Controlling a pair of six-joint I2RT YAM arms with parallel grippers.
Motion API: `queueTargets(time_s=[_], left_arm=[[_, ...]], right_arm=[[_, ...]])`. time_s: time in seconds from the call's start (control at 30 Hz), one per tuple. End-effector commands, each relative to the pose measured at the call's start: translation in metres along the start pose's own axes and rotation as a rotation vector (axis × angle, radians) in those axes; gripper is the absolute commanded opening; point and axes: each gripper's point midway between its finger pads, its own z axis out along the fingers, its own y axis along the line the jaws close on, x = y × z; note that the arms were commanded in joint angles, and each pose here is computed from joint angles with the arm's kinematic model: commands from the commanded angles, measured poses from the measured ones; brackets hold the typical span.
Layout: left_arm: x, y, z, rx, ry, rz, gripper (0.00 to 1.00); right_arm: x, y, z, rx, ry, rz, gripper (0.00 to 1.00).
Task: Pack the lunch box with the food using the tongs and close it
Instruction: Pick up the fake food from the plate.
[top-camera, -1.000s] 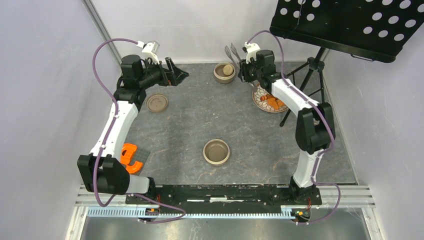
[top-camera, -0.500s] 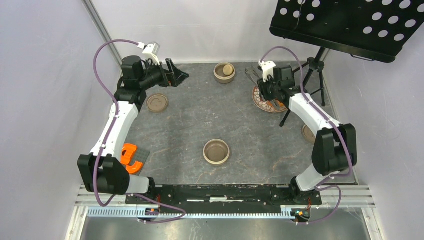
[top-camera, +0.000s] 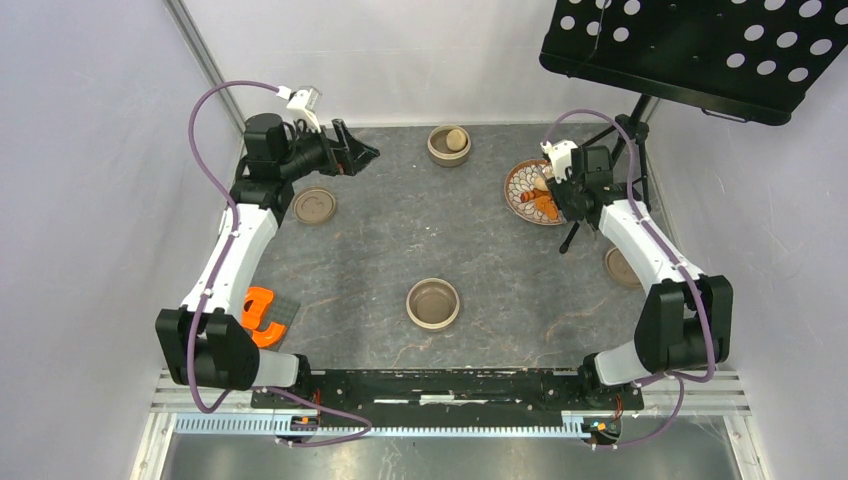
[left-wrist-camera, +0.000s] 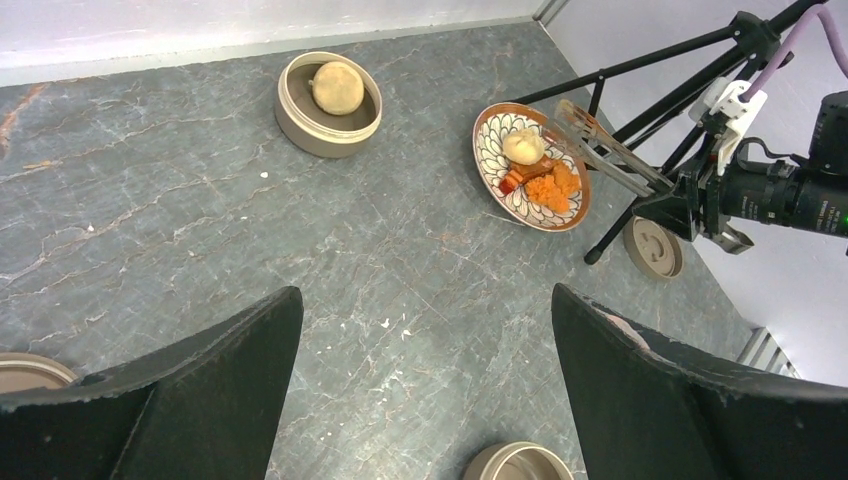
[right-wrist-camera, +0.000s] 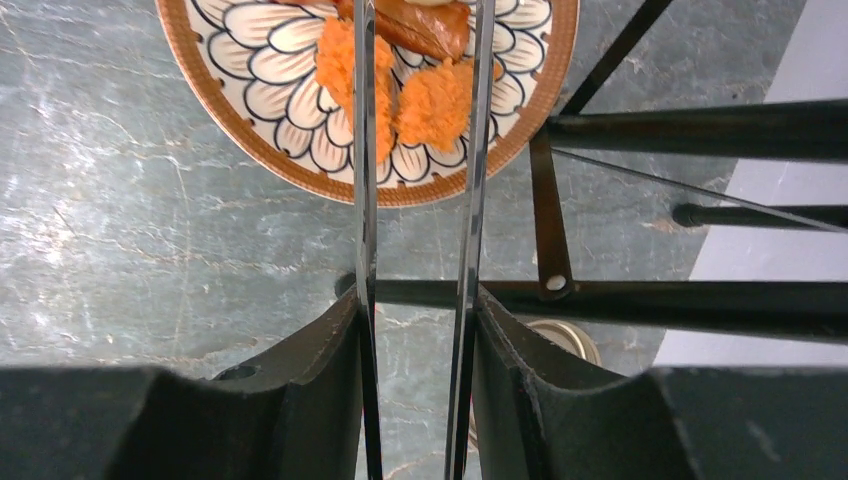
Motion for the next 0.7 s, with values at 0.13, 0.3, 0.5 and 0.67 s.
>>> queueTargets(time_s=[0.13, 0.3, 0.5, 0.67], left_arm=[[-0.014, -0.014, -0.008, 0.043, -0.057, 0.029, 1.00], [-0.014, -0.014, -0.009, 0.041, -0.060, 0.034, 1.00], [-0.014, -0.014, -0.011, 0.039, -0.062, 0.042, 1.00], [-0.014, -0.013, -0.010, 0.038, -0.061, 0.047, 1.00]], right_arm=[[0.002, -0.013, 0.002, 0.045, 0.041, 0.013, 0.45], [0.003, -0.012, 0.011, 0.027, 0.068, 0.052, 0.47], [0.005, -0.016, 0.020, 0.014, 0.098, 0.110, 0.47], [0.006, -0.014, 0.027, -0.004, 0.113, 0.133, 0.47]])
